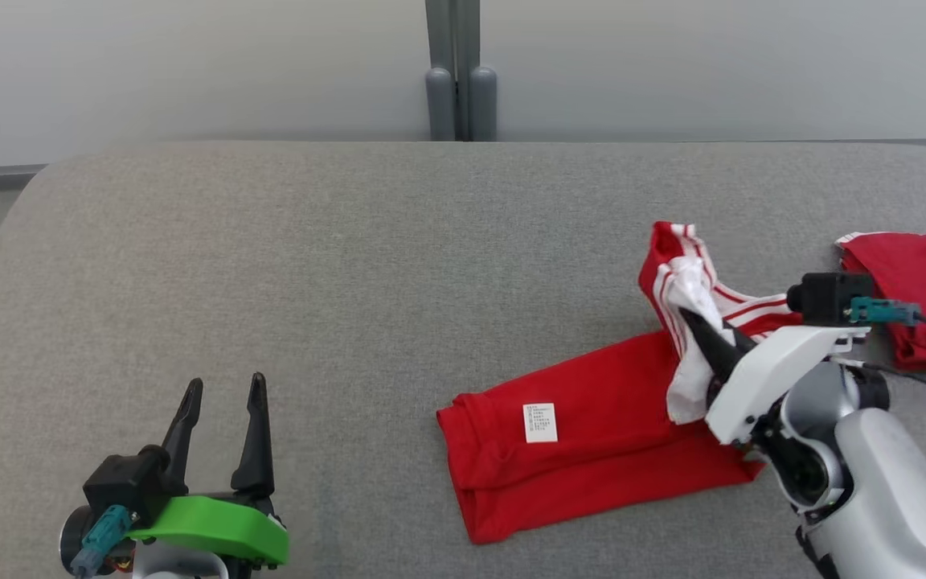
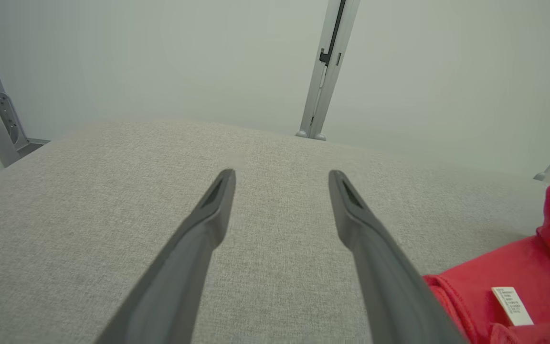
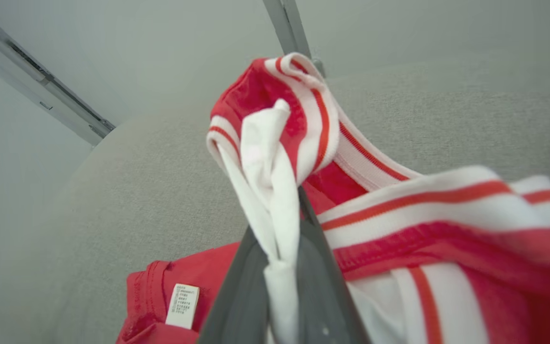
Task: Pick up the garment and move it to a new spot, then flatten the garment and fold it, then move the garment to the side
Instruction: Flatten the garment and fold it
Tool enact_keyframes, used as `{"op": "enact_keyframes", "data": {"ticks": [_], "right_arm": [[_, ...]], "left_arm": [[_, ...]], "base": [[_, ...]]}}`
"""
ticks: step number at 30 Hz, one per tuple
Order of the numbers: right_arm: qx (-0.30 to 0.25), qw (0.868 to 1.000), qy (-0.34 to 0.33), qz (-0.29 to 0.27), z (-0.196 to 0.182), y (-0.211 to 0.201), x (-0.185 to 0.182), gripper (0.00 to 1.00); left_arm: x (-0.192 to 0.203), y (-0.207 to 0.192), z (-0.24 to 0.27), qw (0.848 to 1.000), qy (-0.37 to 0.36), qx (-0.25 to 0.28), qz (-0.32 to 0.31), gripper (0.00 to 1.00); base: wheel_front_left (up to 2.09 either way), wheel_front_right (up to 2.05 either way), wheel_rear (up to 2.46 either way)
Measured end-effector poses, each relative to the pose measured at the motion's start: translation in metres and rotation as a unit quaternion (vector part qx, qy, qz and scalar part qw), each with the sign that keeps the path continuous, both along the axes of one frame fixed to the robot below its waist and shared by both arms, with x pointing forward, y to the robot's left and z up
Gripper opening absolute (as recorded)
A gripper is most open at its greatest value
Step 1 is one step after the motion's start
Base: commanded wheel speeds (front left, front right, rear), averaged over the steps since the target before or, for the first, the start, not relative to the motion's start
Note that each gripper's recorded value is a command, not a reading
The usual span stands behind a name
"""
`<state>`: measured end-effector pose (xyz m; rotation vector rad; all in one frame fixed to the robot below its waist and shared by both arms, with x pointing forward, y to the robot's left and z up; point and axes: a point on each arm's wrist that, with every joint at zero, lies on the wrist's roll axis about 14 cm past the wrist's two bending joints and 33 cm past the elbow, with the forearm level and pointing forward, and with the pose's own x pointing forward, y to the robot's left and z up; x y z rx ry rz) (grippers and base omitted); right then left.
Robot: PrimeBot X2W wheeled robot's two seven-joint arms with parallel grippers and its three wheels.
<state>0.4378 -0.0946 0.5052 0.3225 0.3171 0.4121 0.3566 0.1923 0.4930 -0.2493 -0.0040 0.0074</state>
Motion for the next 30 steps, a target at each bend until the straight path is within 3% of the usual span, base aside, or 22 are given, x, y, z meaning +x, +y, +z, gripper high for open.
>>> {"op": "enact_keyframes", "data": {"ticks": [8,18,19,20,21,22,30], "right_arm": [[0.029,0.992,0.045,0.117,-0.015,0.096,-0.04,0.0],[0.018,0.977,0.107,0.183,-0.054,0.147,-0.065,0.0],[0.014,0.977,0.11,0.184,-0.058,0.148,-0.065,0.07],[0.011,0.976,0.113,0.185,-0.061,0.149,-0.065,0.36],[0.011,0.976,0.114,0.187,-0.062,0.15,-0.065,0.53],[0.011,0.975,0.116,0.187,-0.064,0.151,-0.066,1.0],[0.059,0.977,0.063,0.195,-0.027,0.159,-0.071,1.0]], "left_arm": [[-0.019,0.02,-0.004,1.0,0.007,0.0,0.03,1.0],[-0.037,0.042,-0.009,0.998,0.017,-0.001,0.068,1.0],[-0.038,0.044,-0.01,0.997,0.019,0.0,0.071,1.0],[-0.038,0.045,-0.01,0.997,0.02,0.0,0.072,1.0],[-0.038,0.046,-0.011,0.997,0.021,0.0,0.073,1.0],[-0.038,0.046,-0.012,0.997,0.022,-0.001,0.074,1.0],[-0.028,0.038,-0.009,0.998,0.016,-0.003,0.059,1.0]], "base": [[0.0,0.0,0.0],[0.0,0.0,0.0],[0.0,0.0,0.0],[0.0,0.0,0.0],[0.0,0.0,0.0],[0.0,0.0,0.0],[0.0,0.0,0.0]]}}
